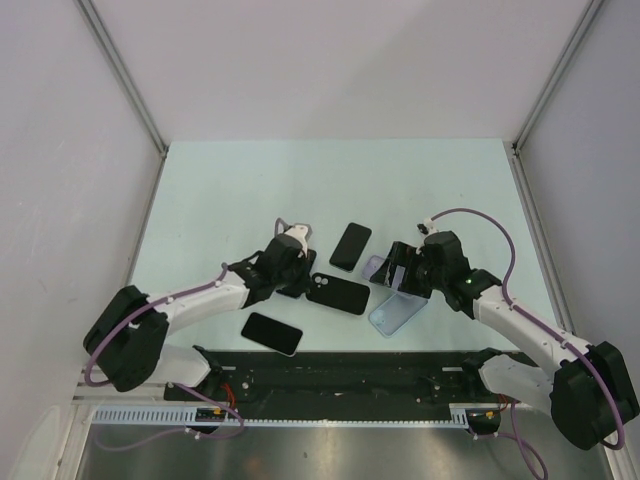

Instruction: Put the phone into the phone case

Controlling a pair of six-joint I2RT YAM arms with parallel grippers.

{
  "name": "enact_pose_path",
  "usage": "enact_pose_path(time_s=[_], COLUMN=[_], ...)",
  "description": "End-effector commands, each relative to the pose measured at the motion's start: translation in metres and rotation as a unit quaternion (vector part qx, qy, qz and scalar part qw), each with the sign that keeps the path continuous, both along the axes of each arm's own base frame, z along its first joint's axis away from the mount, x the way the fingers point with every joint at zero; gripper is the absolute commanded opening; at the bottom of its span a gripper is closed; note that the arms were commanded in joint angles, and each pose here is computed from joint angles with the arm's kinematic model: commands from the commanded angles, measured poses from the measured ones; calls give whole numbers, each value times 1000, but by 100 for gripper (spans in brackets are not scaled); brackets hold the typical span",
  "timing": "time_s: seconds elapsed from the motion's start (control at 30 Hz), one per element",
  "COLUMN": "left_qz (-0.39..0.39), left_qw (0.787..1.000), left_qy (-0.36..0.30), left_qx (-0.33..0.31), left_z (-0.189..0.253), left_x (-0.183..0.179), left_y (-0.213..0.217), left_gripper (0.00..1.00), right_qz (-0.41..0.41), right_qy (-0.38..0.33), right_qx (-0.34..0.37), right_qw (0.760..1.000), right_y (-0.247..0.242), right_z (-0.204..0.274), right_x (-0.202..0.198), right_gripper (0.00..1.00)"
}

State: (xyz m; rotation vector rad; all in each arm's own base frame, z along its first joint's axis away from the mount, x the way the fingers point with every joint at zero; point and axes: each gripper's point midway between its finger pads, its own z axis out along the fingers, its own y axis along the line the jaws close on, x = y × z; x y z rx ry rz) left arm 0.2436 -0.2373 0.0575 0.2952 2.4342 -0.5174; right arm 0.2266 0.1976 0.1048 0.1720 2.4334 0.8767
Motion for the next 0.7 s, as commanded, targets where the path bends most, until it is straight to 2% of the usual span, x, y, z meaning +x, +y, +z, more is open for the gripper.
enact_pose_path(time_s=[0.0, 0.3, 0.6, 0.63, 0.67], left_qz=[46, 117, 101, 98, 95], left_qw=[998, 991, 992, 992, 993], left_qy=[5, 49, 69, 70, 69], left_qx=[-30, -50, -30, -31, -31], left_z=[6, -11, -24, -24, -23], left_x=[-1, -8, -3, -3, -3], left_y=[6, 10, 0, -2, -3], left_gripper=[0, 0, 0, 6, 19], right_qz=[16, 24, 31, 31, 33], right_qy=[-19, -26, -29, -30, -31], right_qx=[1, 0, -7, -6, -5], right_qw=[1000, 999, 999, 999, 999], right_y=[3, 3, 3, 3, 4], right_z=[9, 11, 8, 9, 10], right_x=[1, 0, 0, 1, 0], right_gripper=[100, 100, 100, 100, 100])
